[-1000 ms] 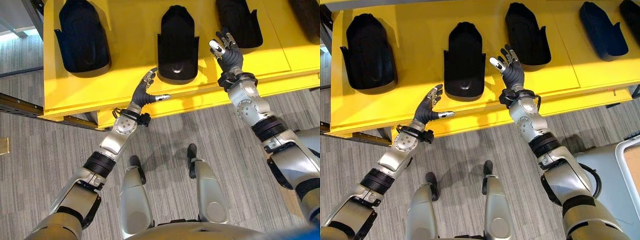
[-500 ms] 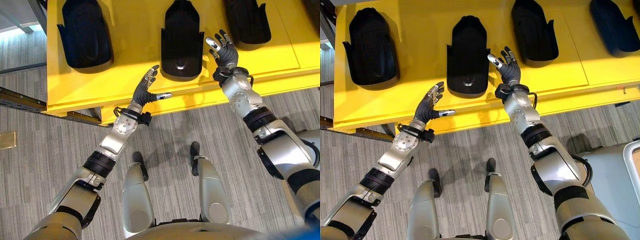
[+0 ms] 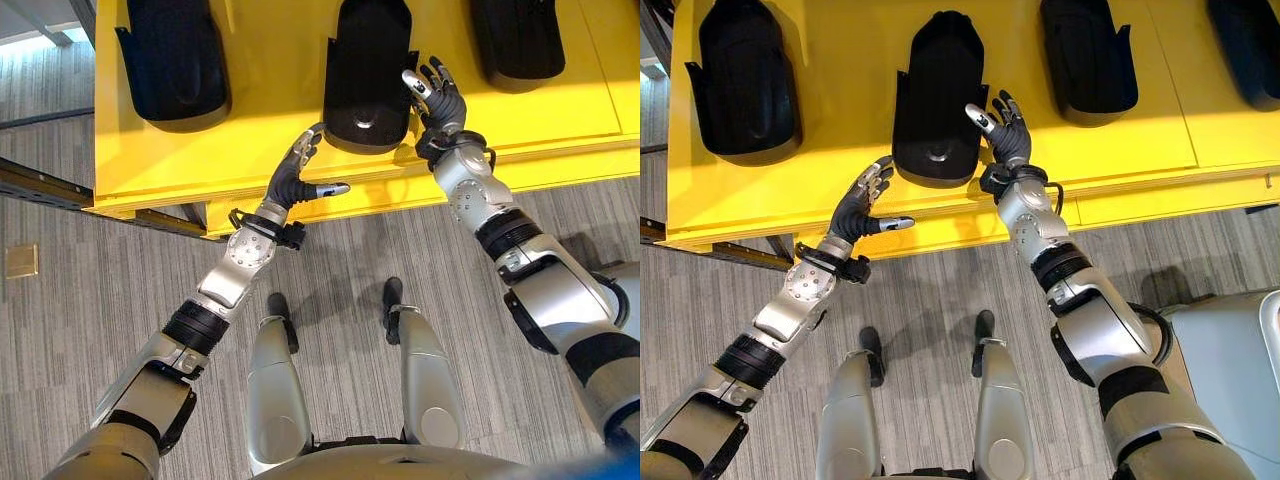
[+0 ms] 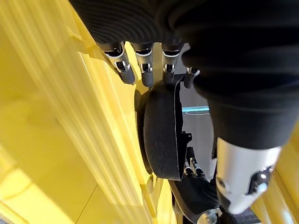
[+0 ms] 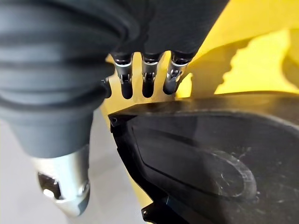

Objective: Move parts from the plastic box to the shelf.

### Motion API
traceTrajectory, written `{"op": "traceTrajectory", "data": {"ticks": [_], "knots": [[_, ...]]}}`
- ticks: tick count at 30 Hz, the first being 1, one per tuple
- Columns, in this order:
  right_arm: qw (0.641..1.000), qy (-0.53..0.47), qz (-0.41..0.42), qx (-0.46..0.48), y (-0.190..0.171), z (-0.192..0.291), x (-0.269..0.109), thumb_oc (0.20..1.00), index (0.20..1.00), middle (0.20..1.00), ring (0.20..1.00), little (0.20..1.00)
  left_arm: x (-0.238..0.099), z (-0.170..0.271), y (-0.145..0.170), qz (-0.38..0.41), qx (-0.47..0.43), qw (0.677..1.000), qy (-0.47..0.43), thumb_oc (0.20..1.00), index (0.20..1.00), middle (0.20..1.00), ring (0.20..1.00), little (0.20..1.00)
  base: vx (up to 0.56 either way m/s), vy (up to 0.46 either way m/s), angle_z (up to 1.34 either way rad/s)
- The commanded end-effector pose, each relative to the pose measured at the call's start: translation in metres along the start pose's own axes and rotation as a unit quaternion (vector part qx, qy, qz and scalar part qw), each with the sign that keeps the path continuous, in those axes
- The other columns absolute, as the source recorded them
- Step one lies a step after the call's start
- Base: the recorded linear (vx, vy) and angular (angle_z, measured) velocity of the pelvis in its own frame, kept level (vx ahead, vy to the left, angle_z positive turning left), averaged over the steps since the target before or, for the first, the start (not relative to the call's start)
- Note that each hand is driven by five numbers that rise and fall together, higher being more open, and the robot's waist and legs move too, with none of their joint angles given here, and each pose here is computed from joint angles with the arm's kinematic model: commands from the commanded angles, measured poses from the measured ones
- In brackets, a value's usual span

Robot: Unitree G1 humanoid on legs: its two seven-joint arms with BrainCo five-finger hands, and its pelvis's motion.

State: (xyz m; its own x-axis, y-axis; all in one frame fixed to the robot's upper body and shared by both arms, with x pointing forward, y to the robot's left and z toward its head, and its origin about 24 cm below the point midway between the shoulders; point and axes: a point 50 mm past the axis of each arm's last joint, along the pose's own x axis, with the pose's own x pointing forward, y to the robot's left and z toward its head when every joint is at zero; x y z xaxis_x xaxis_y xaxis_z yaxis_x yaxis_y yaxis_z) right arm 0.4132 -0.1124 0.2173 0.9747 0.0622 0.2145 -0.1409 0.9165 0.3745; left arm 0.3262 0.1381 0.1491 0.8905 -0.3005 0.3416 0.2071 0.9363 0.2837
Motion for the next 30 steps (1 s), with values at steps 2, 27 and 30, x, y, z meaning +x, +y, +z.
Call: {"op": "traceTrajectory", "data": {"ticks": [2,27,30], "knots": [[0.998,-0.045,0.036,0.029,0.029,0.026,0.008,1.0,1.0,1.0,1.0,1.0,-0.015,-0.004,-0.011,-0.024,-0.01,1.0,0.008,1.0,1.0,1.0,1.0,1.0,0.01,-0.012,0.03],[0.997,-0.05,0.06,0.002,0.058,0.036,0.014,1.0,1.0,1.0,1.0,1.0,-0.01,0.005,-0.035,-0.084,-0.015,0.996,-0.01,1.0,1.0,1.0,1.0,1.0,0.0,-0.002,0.01],[0.997,-0.049,0.055,0.001,0.057,0.036,0.015,1.0,1.0,1.0,1.0,1.0,-0.009,0.006,-0.036,-0.086,-0.014,0.996,-0.012,1.0,1.0,1.0,1.0,1.0,0.0,0.0,0.0]]}}
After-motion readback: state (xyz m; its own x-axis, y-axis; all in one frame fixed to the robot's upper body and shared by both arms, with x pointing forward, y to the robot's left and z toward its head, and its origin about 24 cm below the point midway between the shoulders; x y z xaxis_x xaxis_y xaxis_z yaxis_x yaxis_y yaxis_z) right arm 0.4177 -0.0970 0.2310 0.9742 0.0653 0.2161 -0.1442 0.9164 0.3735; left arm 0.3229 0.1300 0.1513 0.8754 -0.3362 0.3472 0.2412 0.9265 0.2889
